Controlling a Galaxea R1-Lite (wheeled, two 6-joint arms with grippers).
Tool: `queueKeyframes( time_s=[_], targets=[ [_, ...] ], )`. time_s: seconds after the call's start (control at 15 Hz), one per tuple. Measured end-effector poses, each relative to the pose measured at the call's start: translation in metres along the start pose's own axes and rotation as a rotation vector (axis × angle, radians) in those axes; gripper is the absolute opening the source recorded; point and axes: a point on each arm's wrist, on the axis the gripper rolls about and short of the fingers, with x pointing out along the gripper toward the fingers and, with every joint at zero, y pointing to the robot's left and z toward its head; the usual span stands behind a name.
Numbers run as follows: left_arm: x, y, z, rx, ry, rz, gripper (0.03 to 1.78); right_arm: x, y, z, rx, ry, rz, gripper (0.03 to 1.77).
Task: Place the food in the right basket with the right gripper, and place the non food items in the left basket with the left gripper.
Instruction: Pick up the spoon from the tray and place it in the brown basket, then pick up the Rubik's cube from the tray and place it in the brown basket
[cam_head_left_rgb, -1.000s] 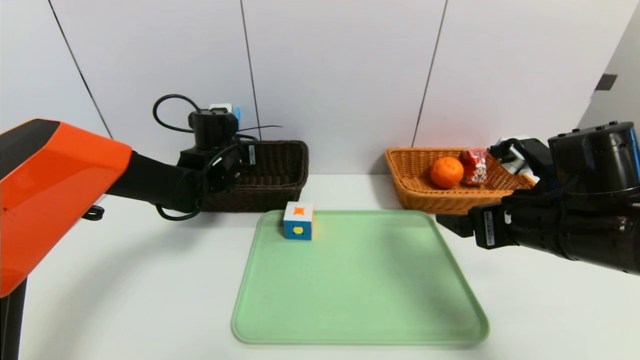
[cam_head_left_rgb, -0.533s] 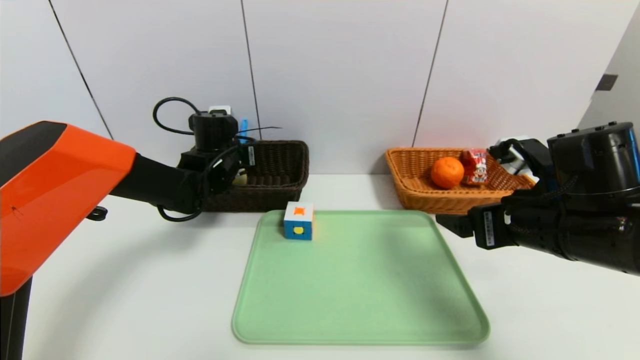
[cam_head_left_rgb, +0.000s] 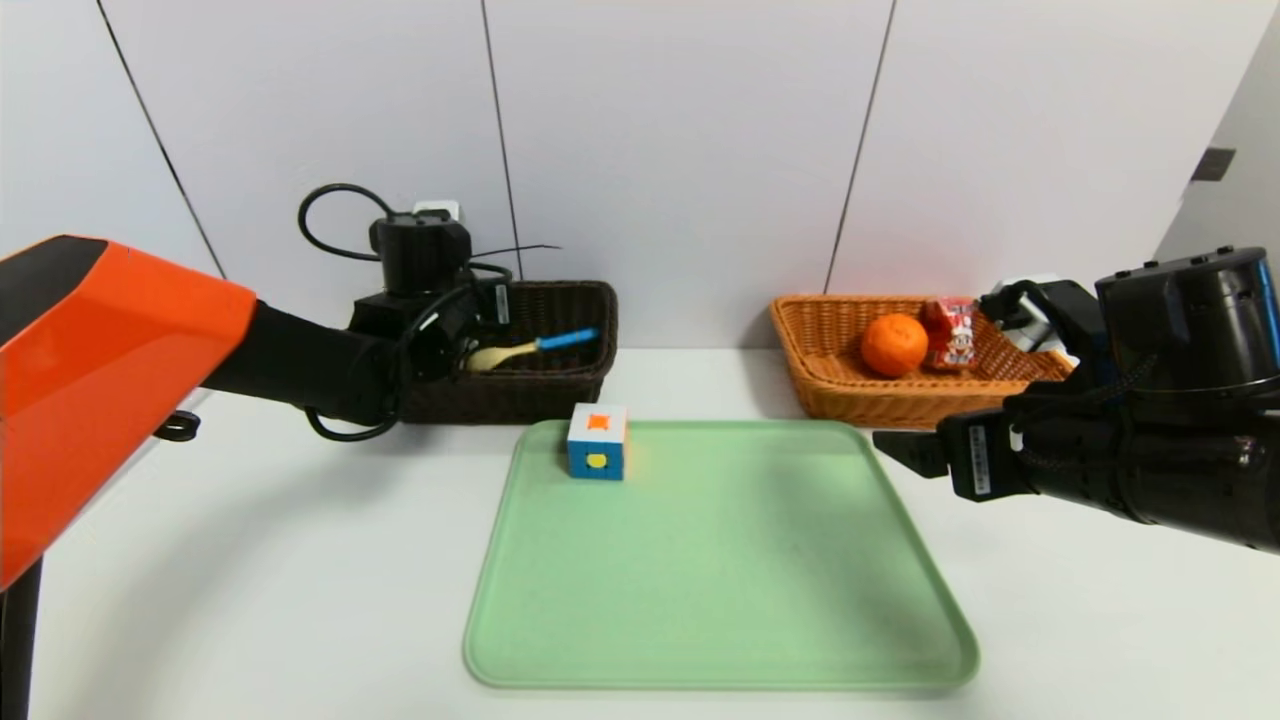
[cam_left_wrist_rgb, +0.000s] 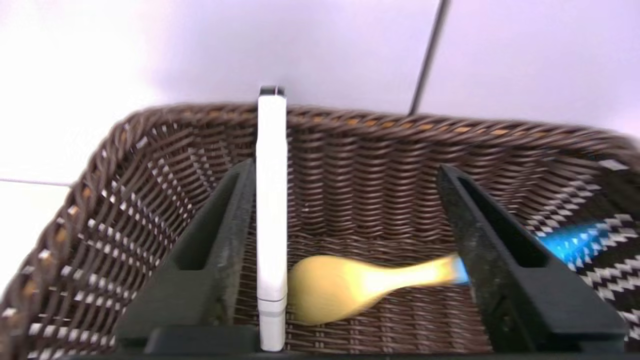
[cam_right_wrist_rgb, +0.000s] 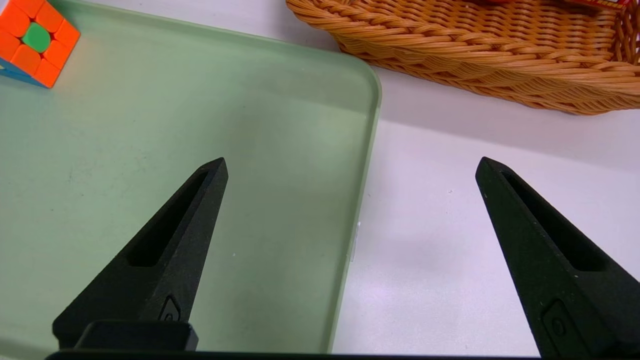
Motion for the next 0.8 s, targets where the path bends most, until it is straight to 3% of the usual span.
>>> queueKeyframes(
  time_s=[0.47,0.6,0.8],
  targets=[
    [-0.087,-0.019,0.082,0.002,0.023,-0.195,1.54,0.001,0.0,-0.003,-0.005,0.01,-0.001,1.71],
    [-0.118,-0.035,0.086,-0.024,0.025,-0.236,1.58,0.001,0.0,-0.003,-0.006,0.01,-0.001,1.71],
    [-0.155,-0.056,0.062,-0.062,0.094,-0.222,1.62,0.001,0.0,-0.003,-0.007,0.009,0.0,1.71]
  ],
)
